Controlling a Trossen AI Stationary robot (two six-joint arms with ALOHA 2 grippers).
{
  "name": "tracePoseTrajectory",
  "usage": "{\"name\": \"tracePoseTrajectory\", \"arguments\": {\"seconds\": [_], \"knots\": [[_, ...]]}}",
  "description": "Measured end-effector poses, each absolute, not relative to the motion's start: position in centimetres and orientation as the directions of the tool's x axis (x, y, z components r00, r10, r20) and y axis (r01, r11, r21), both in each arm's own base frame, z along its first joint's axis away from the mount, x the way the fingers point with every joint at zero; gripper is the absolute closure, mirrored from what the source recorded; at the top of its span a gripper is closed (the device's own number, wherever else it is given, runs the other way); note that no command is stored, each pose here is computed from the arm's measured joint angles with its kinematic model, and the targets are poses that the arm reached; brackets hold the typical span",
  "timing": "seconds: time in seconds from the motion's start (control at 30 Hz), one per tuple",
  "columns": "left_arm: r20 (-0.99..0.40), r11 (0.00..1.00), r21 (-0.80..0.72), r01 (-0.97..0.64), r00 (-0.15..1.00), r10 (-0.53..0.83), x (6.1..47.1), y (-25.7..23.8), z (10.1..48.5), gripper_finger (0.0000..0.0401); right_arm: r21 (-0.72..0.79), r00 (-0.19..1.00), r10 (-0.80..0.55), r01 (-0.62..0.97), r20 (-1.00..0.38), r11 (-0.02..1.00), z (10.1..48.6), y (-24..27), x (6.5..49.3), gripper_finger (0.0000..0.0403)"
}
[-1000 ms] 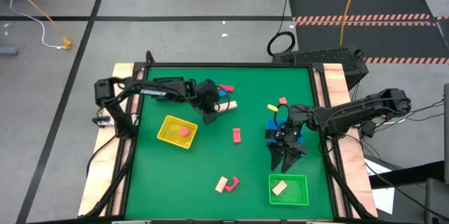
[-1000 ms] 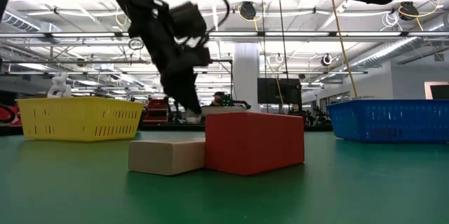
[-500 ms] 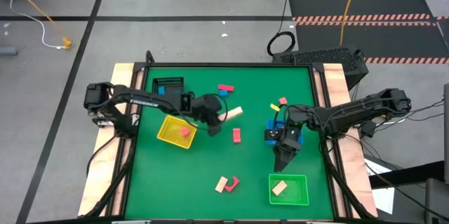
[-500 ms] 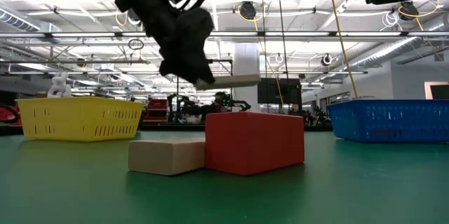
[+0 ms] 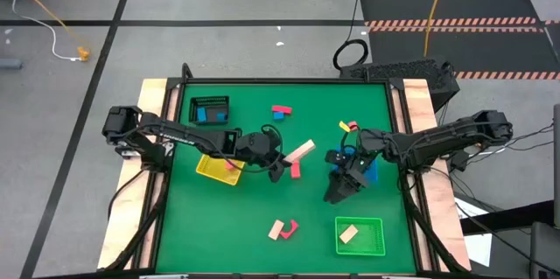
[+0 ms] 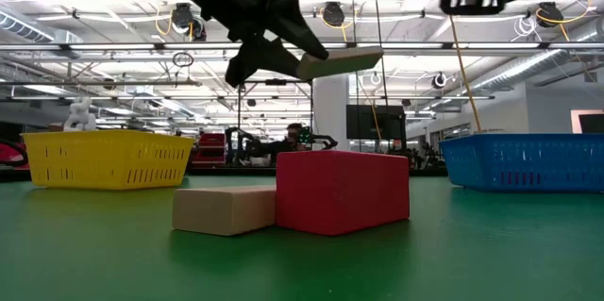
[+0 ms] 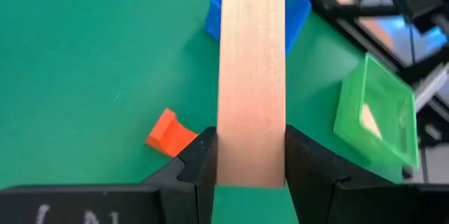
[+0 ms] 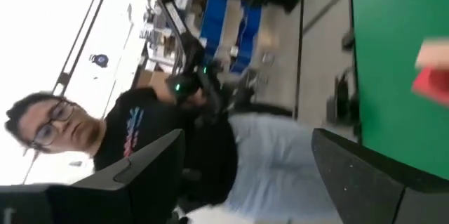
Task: Sort & place blocks by color
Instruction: Put the top beige rectangular block into the green basket
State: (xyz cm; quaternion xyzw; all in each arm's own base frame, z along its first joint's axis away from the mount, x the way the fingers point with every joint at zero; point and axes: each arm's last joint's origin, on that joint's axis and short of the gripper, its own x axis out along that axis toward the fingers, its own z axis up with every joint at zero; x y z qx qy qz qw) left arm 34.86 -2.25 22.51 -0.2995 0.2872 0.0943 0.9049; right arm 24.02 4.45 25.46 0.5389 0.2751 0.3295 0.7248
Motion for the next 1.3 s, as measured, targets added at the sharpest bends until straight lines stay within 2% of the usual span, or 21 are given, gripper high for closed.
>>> {"name": "tracePoseTrajectory", "arguments": {"seconds": [0.1,0.3,0.5,0.67,0.9,1.17,1.3], "knots": [[-0.564,0.776,-0.504,-0.379,0.825,0.037,34.9,-2.7,22.6,0.0270,0.950,0.687,0.725,-0.192,-0.049,0.246,25.4,4.3,24.2,0.0099],[-0.560,0.737,-0.522,-0.430,0.824,0.083,34.8,-3.7,22.6,0.0270,0.889,0.859,0.509,-0.193,-0.051,0.415,25.5,3.6,24.7,0.0099],[-0.551,0.732,-0.504,-0.459,0.823,0.136,34.6,-4.5,22.6,0.0270,0.880,0.957,0.285,-0.091,-0.052,0.466,25.5,3.0,25.0,0.0099],[-0.540,0.731,-0.498,-0.466,0.827,0.159,34.6,-4.7,22.7,0.0270,0.892,0.986,0.159,-0.025,-0.053,0.451,25.5,2.6,25.0,0.0099],[-0.533,0.733,-0.495,-0.468,0.829,0.170,34.7,-4.6,22.8,0.0270,0.933,0.999,-0.007,0.033,-0.033,0.359,25.7,2.2,25.1,0.0099],[-0.532,0.742,-0.483,-0.465,0.829,0.174,34.7,-4.6,22.8,0.0270,0.963,1.000,-0.011,-0.007,0.010,0.268,26.1,2.1,25.1,0.0099],[-0.530,0.743,-0.477,-0.469,0.828,0.182,34.7,-4.6,22.8,0.0270,0.964,1.000,-0.011,-0.008,0.012,0.267,26.1,2.1,25.1,0.0099]]}}
